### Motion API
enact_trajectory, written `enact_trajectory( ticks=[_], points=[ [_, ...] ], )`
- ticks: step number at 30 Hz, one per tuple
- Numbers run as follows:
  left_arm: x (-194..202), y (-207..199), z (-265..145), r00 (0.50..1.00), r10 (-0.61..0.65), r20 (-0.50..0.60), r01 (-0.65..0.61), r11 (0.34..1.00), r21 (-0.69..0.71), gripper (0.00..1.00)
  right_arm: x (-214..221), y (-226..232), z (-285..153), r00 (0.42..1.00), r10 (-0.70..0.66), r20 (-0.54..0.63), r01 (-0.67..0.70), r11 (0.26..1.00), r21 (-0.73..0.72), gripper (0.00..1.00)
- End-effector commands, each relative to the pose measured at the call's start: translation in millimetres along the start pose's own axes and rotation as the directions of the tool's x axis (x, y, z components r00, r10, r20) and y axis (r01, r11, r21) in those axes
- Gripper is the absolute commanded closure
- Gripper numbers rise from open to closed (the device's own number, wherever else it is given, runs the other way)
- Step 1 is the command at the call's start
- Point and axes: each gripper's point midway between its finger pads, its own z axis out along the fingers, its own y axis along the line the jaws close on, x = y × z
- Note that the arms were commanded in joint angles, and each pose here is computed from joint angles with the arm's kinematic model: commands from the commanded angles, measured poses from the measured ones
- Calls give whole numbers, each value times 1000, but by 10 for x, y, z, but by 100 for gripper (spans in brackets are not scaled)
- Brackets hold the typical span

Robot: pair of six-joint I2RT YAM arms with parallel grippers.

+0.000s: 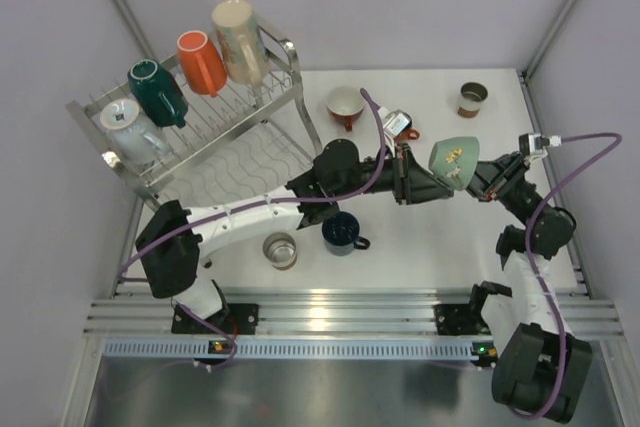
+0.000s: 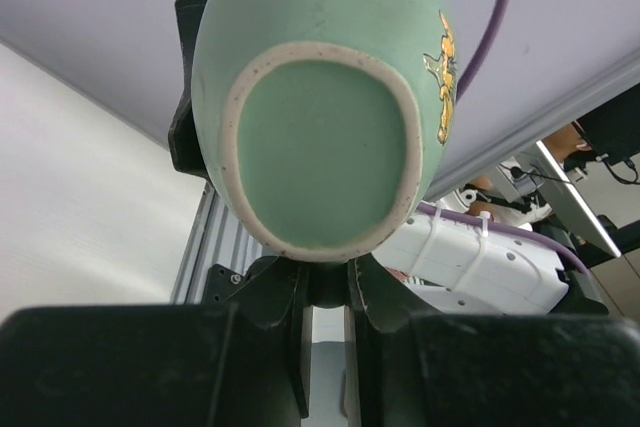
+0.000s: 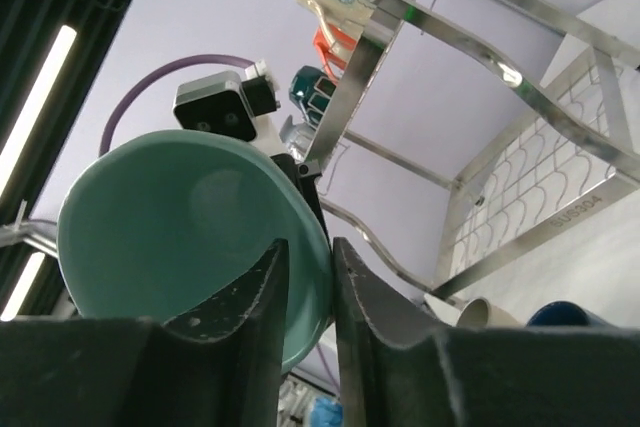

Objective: Load the cups into the dish rack
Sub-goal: Pass the cup from the right arm to the left, then place the cup upside down on the dish rack

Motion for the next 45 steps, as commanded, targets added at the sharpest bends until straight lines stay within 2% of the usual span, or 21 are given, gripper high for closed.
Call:
enact_trajectory(
  ticks=[1, 2, 4, 7, 8, 9, 10, 11, 12, 13, 14, 19, 20, 22, 23, 26, 27, 33, 45],
  points=[
    [-255, -112, -62, 990, 94, 106, -96, 995, 21, 100, 284, 303, -56, 958, -277, -78, 265, 955, -132, 74],
    [-242, -91, -76, 990, 97, 106, -99, 995, 13, 100, 295, 306, -62, 957, -280, -78, 268, 954, -132, 67],
    [-205, -53, -128, 990, 96, 105, -95, 995, -6, 100, 287, 280, -62, 961, -267, -75, 257, 959, -118, 61],
    [-176, 26, -213, 989, 107, 104, -102, 993, -52, 100, 293, 194, -75, 965, -249, -75, 244, 967, -78, 46],
    [-144, 77, -251, 989, 108, 98, -101, 992, -73, 100, 318, 155, -98, 960, -270, -70, 265, 962, -68, 38],
    [-107, 124, -279, 991, 106, 87, -98, 991, -96, 100, 324, 105, -106, 960, -269, -72, 266, 963, -51, 35],
    [-132, 142, -326, 988, 123, 95, -111, 986, -121, 100, 281, -42, -110, 978, -199, -66, 200, 980, 13, 32],
    [-88, 209, -365, 988, 126, 85, -112, 982, -149, 100, 299, -90, -126, 968, -242, -67, 244, 969, 27, 25],
    [-72, 251, -395, 988, 133, 82, -117, 978, -175, 100, 290, -144, -133, 967, -245, -65, 248, 968, 49, 22],
    [-57, 344, -460, 987, 144, 76, -123, 965, -231, 100, 265, -295, -149, 984, -171, -58, 177, 977, 116, 19],
    [-5, 440, -524, 987, 142, 69, -119, 956, -268, 100, 263, -335, -159, 975, -215, -61, 221, 966, 131, 16],
    [96, 774, -817, 984, 173, 51, -133, 888, -441, 100, 151, -456, -163, 967, -249, -57, 255, 930, 266, 6],
    [122, 878, -921, 984, 175, 43, -131, 857, -499, 100, 146, -478, -181, 962, -263, -73, 273, 912, 307, 3],
    [142, 963, -1026, 981, 194, 23, -150, 823, -548, 100, 112, -496, -196, 950, -301, -80, 310, 887, 343, 2],
    [122, 1087, -1150, 977, 210, 28, -148, 772, -618, 100, 103, -472, -194, 952, -297, -79, 305, 883, 358, 1],
    [152, 1254, -1336, 973, 230, -2, -165, 693, -702, 100, 93, -450, -189, 951, -301, -74, 307, 881, 360, 1],
    [143, 1333, -1456, 972, 237, -10, -165, 644, -747, 100, 93, -450, -189, 951, -301, -74, 307, 881, 360, 1],
    [199, 1630, -1904, 969, 238, -64, -171, 463, -870, 100, 104, -439, -190, 950, -301, -78, 309, 882, 356, 1],
    [38, 2039, -2613, 981, 193, -22, -69, 241, -968, 100, 143, -414, -199, 941, -324, -99, 338, 870, 360, 1]
  ],
)
